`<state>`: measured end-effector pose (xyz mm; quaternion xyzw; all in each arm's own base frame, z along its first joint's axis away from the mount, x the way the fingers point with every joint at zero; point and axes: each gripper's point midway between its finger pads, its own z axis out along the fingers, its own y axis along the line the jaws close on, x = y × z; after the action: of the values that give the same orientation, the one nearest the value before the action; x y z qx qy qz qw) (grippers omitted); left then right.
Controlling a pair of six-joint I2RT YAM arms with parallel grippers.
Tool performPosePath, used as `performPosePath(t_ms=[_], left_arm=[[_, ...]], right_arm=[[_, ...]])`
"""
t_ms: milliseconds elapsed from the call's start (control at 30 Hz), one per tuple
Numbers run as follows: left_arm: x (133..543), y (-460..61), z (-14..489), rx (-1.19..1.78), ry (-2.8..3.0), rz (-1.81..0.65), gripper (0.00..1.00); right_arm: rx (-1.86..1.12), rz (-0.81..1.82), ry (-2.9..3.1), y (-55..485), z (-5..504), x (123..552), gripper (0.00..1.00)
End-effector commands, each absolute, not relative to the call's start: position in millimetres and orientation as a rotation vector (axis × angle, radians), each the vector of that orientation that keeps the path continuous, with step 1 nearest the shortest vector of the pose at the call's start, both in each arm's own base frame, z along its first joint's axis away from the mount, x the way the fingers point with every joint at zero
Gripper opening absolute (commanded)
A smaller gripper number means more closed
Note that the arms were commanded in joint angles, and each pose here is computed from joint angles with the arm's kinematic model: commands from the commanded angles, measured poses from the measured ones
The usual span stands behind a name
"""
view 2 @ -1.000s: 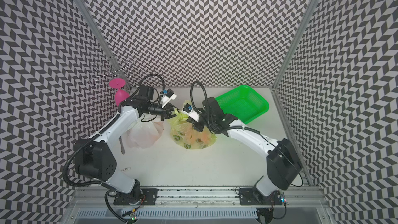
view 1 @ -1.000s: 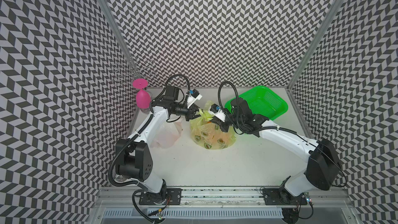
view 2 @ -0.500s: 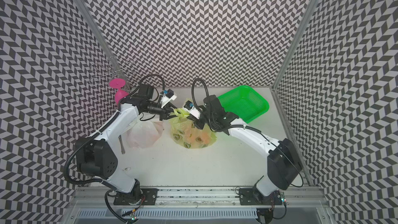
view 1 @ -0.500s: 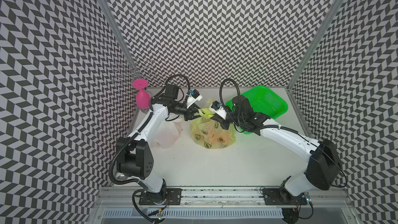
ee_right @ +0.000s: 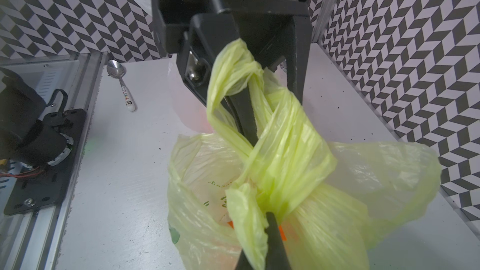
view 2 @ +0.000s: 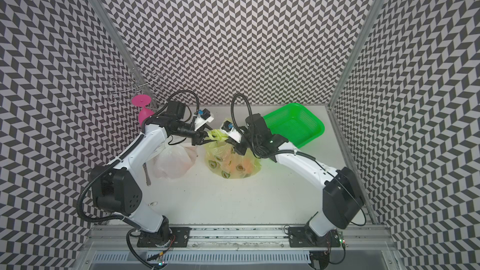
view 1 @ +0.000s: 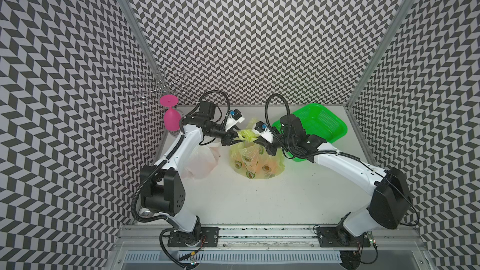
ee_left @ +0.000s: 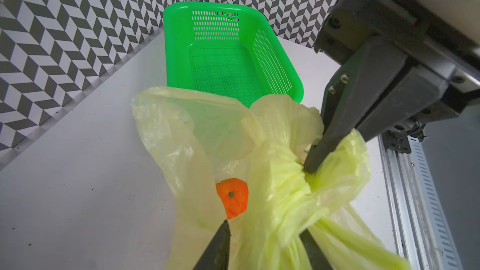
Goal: Place the oranges into plastic bags & tie knots
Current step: Tie the plastic bag at the center of the board.
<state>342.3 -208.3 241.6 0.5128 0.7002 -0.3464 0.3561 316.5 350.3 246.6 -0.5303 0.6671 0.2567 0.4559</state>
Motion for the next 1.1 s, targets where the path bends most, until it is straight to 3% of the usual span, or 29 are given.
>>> performPosePath(t_ms=[0,767,1067], left_arm=[[344.9,-203.7,246.9,1.368,1.772,-0.832,0.44],[335.0,-210.8,253.3,1.452,1.632,-0.797,0.78],[326.5,-211.8,258.9,1.485,1.567,-0.792,0.83]], right_arm=[[-1.304,0.631,1.56,349.2,276.5,313.8,0.0],[-1.336,0.663,1.526,353.1,285.4,308.6,0.0],[-1.34,0.665,1.526,353.3,284.4,308.1,0.0]])
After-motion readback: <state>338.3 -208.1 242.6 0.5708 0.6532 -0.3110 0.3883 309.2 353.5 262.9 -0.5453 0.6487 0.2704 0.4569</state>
